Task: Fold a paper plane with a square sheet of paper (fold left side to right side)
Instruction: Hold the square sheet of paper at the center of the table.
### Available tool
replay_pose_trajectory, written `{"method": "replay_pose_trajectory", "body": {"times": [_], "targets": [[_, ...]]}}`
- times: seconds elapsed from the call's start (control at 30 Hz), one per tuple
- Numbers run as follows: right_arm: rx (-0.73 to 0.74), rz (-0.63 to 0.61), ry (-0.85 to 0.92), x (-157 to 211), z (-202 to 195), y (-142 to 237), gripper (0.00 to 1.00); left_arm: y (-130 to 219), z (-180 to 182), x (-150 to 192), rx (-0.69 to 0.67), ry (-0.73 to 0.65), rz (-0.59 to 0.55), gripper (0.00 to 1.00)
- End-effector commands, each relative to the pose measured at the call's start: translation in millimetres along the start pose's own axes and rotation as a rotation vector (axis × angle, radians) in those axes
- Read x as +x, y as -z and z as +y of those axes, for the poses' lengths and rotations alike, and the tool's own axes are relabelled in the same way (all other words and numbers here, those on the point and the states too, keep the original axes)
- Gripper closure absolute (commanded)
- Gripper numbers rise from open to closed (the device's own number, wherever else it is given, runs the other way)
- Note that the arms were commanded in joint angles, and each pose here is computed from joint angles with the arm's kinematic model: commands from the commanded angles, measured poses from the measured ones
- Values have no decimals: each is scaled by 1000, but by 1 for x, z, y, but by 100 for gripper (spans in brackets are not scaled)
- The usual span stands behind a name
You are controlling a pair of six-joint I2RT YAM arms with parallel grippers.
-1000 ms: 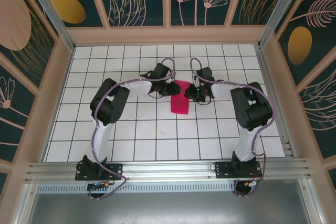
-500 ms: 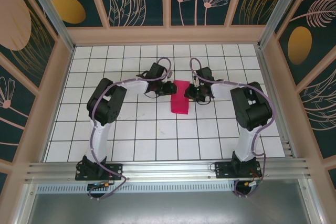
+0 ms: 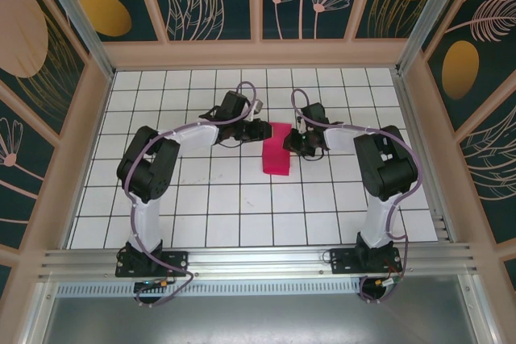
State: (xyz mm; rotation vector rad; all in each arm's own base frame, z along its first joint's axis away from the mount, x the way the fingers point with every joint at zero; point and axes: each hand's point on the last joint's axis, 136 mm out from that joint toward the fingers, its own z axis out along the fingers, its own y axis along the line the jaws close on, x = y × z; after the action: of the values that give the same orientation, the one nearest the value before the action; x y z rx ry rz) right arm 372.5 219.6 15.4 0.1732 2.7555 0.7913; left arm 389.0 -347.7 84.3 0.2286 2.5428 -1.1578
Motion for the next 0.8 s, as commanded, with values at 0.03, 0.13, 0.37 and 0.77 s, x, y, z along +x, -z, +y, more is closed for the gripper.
{"method": "replay_pose_trajectory", "body": {"times": [0.03,0.13,0.37,0.77], "targets": [[171,107,-32,35,-48,-20,78,-23,11,20,0,32,52,69],[168,105,-32,35,-46,-20,78,-34,21,27,-21,45,69,70],[139,93,-28,30,-39,-18,78,-43,37,42,-80,62,90,70],[-28,-51,33,-21,14,21,78,-46,60,68,-172,79,121,71]]}}
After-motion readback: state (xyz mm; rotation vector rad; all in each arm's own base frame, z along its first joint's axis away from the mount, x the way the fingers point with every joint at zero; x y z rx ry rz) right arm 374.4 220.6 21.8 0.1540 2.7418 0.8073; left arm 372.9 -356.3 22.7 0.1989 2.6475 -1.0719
